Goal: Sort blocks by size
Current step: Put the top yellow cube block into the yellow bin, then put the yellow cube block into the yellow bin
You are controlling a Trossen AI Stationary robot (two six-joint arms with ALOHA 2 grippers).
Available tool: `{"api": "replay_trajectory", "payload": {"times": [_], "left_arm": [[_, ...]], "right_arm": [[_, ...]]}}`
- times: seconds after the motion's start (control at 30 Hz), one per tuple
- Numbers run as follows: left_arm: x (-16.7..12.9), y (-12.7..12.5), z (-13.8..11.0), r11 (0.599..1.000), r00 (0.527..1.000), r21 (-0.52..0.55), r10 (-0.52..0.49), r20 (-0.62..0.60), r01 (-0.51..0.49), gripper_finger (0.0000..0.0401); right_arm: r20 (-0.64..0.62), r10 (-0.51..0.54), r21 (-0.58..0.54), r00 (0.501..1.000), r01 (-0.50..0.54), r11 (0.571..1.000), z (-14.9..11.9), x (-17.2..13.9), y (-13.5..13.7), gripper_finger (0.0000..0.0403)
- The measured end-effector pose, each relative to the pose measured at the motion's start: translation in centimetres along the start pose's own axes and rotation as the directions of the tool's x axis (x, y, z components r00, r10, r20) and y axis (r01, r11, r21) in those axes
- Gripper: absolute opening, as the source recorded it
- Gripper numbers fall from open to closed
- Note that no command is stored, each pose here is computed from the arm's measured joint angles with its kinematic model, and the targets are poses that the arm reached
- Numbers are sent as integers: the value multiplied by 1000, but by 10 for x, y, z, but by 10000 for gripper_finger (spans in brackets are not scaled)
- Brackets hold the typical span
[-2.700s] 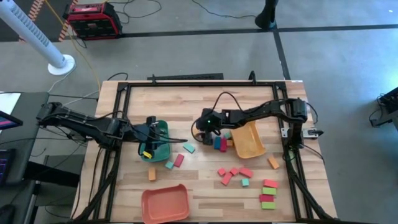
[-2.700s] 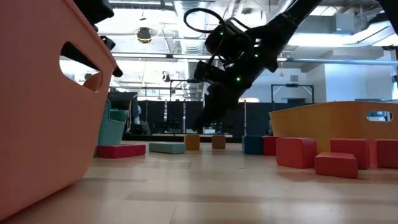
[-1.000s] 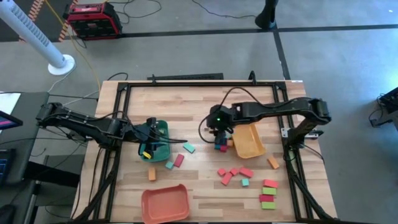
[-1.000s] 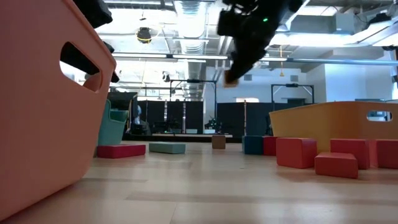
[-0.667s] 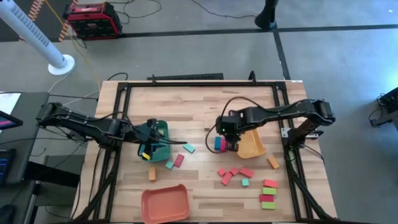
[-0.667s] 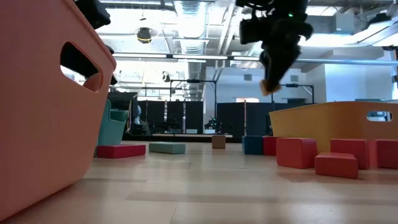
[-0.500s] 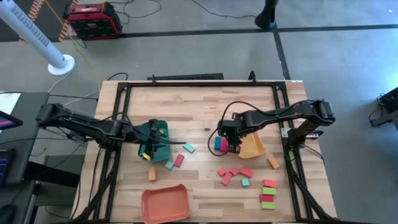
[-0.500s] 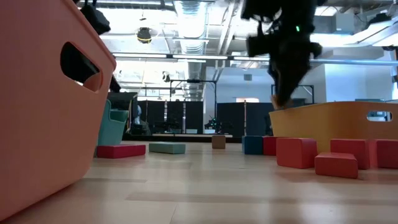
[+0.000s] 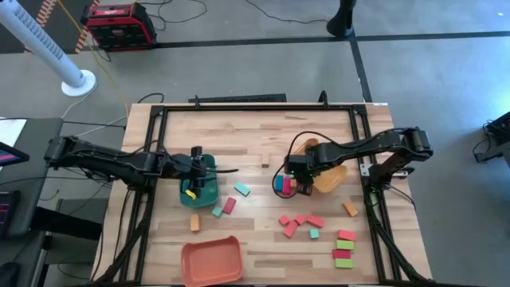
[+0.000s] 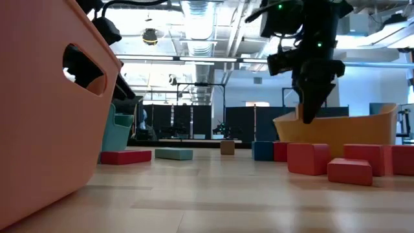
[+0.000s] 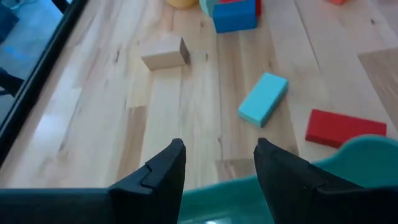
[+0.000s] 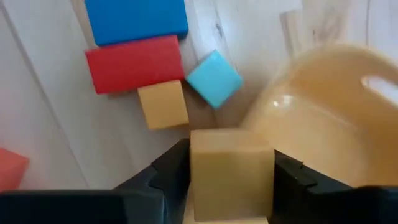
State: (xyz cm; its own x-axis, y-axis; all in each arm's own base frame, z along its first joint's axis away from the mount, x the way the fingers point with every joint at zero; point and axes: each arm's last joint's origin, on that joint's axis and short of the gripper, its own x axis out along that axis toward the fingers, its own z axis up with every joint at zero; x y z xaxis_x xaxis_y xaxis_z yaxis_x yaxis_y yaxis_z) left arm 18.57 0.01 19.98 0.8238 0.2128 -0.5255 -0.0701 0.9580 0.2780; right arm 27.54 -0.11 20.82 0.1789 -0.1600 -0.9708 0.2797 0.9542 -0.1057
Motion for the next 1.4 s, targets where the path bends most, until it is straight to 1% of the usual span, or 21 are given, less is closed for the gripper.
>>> {"api": "replay_trajectory", "payload": {"times": [0.1, 0.27, 0.4, 0.53, 0.63, 0.7, 0.83, 0.93, 1.1, 1.23, 1.4], "left_arm": [[0, 1, 2, 1000, 1000, -8, 7, 24, -7, 181], [0, 1, 3, 1000, 999, -21, 7, 31, -6, 181], [0, 1, 3, 1000, 1000, -31, 7, 30, -6, 181], [0, 1, 3, 1000, 1000, -26, 7, 30, -6, 181], [0, 1, 3, 1000, 1000, -15, 7, 31, -6, 181], [0, 1, 3, 1000, 1000, -12, 7, 31, -7, 181], [0, 1, 3, 1000, 1000, -11, 7, 30, -7, 181], [0, 1, 3, 1000, 1000, -10, 6, 26, -6, 181], [0, 1, 3, 1000, 1000, -10, 6, 27, -6, 181], [0, 1, 3, 1000, 1000, -11, 6, 27, -6, 181], [0, 1, 3, 1000, 1000, -14, 7, 29, -6, 181]], "right_arm": [[44, 12, 7, 999, -12, 1000, 0, -7, -1, 188], [111, 33, 10, 993, -35, 999, -4, -25, -3, 166], [137, 27, 34, 990, -32, 999, -10, -39, -10, 171], [93, -38, 105, 995, 28, 994, -18, -44, -22, 186], [37, -71, 140, 997, 65, 988, -20, -39, -29, 184], [8, -81, 147, 997, 79, 986, -20, -31, -32, 178], [-88, -103, 143, 991, 115, 983, -26, -8, -38, 173], [-136, -113, 149, 984, 133, 980, -29, 3, -42, 184], [-153, -117, 158, 981, 141, 977, -30, 8, -47, 224], [-133, -114, 149, 985, 133, 980, -30, 4, -48, 248], [-68, -104, 174, 992, 115, 978, -34, -12, -50, 254]]}}
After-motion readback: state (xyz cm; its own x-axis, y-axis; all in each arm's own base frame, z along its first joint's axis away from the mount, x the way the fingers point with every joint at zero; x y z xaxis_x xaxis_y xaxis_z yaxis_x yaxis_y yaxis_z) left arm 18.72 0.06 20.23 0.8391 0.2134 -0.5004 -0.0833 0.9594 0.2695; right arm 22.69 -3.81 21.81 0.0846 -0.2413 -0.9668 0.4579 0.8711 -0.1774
